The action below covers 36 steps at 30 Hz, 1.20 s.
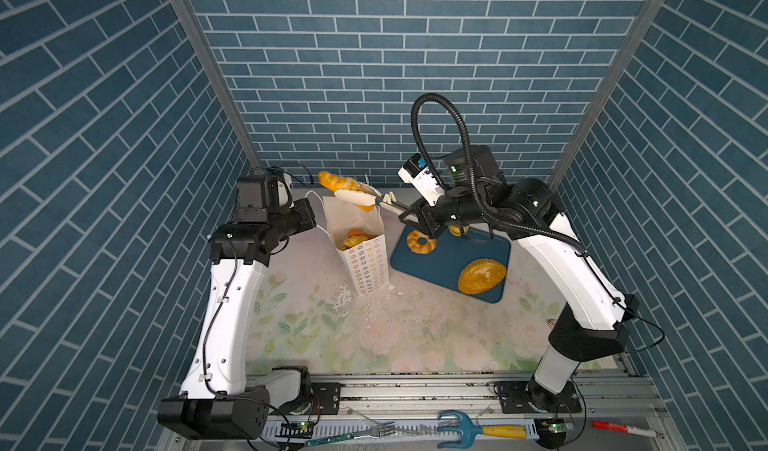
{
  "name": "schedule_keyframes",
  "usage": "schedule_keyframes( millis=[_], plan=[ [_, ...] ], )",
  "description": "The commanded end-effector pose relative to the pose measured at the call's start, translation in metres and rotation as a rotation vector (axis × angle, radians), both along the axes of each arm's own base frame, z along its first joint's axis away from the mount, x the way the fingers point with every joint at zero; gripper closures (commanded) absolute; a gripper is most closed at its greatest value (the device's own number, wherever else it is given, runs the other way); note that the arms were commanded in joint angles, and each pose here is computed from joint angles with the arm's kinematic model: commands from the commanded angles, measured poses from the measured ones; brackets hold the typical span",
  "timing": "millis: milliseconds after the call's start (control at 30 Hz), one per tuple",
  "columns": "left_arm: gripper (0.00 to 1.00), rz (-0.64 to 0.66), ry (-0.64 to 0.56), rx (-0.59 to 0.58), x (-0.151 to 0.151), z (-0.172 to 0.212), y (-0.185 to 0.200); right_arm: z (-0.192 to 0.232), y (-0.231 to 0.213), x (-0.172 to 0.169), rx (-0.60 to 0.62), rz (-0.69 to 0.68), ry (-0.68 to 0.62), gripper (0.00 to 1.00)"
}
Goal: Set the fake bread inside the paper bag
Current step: 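Lift the croissant with the tongs and lower it into the bag, then open the tongs in the bag and move the right gripper back to the tray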
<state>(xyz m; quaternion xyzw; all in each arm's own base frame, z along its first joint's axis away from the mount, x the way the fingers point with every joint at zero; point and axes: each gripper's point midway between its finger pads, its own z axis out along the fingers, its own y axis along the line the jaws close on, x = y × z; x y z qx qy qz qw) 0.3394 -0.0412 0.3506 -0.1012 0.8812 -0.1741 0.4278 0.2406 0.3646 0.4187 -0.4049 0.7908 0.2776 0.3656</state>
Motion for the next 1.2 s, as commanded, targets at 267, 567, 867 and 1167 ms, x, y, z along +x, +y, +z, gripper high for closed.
schedule_keyframes(
  millis=[267, 567, 867, 1167],
  plan=[
    [0.91, -0.016, -0.019, -0.001, -0.002, 0.003, -0.002, -0.056, 0.018, 0.036, -0.075, -0.156, 0.092, 0.77],
    [0.91, -0.035, -0.009, -0.006, 0.0, -0.001, -0.005, -0.093, 0.029, 0.04, -0.21, -0.149, 0.062, 0.68],
    [0.91, -0.04, -0.007, -0.001, 0.003, -0.001, -0.006, -0.076, 0.034, 0.04, -0.223, -0.135, -0.014, 0.6],
    [0.91, -0.04, -0.005, -0.002, 0.006, 0.0, -0.006, -0.034, 0.026, 0.028, -0.156, -0.103, -0.102, 0.6]
  ],
)
